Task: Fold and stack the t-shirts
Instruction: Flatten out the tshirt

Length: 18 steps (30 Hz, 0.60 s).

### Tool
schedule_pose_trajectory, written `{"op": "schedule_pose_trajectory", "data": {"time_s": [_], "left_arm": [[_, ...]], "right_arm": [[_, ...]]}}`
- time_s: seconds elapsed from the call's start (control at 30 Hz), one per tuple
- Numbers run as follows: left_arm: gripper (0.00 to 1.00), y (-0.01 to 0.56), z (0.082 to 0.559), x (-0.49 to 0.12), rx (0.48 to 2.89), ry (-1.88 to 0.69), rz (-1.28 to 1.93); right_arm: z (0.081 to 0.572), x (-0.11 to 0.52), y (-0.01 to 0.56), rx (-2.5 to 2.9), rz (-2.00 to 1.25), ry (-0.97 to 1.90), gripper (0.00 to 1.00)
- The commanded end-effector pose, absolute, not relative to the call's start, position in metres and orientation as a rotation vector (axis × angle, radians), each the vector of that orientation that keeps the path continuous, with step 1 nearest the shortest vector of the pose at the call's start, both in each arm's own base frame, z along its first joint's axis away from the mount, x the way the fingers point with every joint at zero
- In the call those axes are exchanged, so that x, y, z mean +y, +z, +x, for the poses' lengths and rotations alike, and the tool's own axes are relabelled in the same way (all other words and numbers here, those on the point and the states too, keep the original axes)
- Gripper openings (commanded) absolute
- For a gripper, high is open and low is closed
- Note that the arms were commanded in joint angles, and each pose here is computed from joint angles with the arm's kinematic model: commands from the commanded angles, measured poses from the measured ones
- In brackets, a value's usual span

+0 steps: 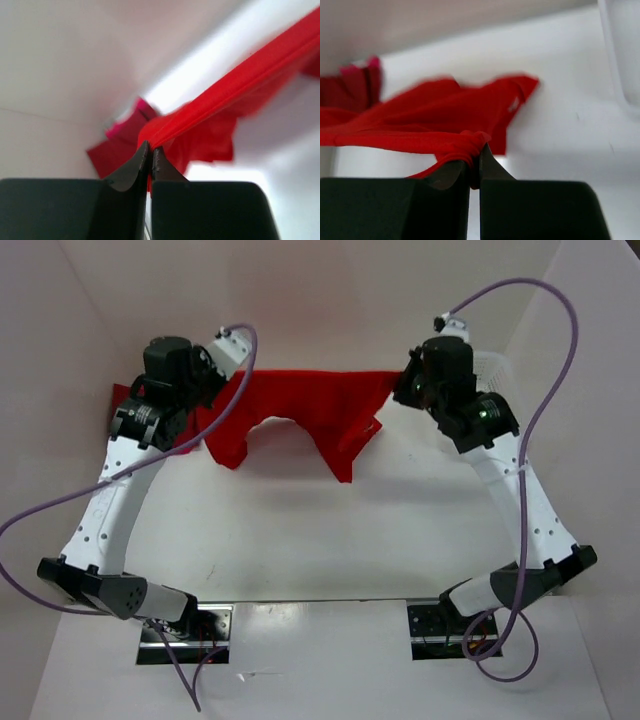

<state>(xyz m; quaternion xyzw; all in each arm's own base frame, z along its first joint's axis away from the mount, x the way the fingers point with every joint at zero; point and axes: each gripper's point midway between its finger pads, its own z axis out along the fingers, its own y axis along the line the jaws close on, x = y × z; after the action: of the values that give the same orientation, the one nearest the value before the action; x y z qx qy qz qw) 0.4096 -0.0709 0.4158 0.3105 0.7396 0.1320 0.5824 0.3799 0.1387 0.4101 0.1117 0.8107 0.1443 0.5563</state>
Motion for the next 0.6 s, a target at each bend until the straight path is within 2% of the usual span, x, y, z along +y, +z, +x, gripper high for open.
{"op": "schedule_pose_trajectory", "data": {"time_s": [0.0,0.03,0.07,0.23,0.3,0.33,0.4,0.47,0.5,0.57], "left_arm": [[0.0,0.342,0.375,-0.038,1.973,0.402,0.844],[0.0,0.333,0.363,-0.041,1.98,0.397,0.88],[0.0,0.299,0.355,-0.038,2.047,0.393,0.931],[0.03,0.208,0.288,-0.059,2.203,0.19,1.26],[0.08,0.168,0.253,-0.078,2.237,0.026,1.44],[0.17,0.159,0.241,-0.082,2.239,-0.013,1.497],[0.3,0.144,0.218,-0.089,2.224,-0.095,1.627],[0.5,0.138,0.209,-0.09,2.213,-0.116,1.677],[0.54,0.134,0.208,-0.087,2.226,-0.108,1.683],[0.6,0.128,0.202,-0.08,2.241,-0.088,1.708]], "right_arm": [[0.349,0.104,0.316,2.175,0.27,0.09,0.0],[0.342,0.101,0.299,2.218,0.263,0.064,0.0],[0.33,0.098,0.269,2.297,0.246,0.031,0.0],[0.287,0.117,0.215,2.467,0.072,0.014,0.0],[0.27,0.126,0.189,2.555,-0.034,-0.035,0.03],[0.26,0.132,0.169,2.63,-0.101,-0.085,0.08],[0.25,0.147,0.151,2.696,-0.182,-0.04,0.42],[0.251,0.16,0.15,2.735,-0.182,-0.024,0.86],[0.253,0.162,0.15,2.736,-0.169,-0.022,0.91],[0.253,0.172,0.156,2.723,-0.161,0.064,0.92]]}}
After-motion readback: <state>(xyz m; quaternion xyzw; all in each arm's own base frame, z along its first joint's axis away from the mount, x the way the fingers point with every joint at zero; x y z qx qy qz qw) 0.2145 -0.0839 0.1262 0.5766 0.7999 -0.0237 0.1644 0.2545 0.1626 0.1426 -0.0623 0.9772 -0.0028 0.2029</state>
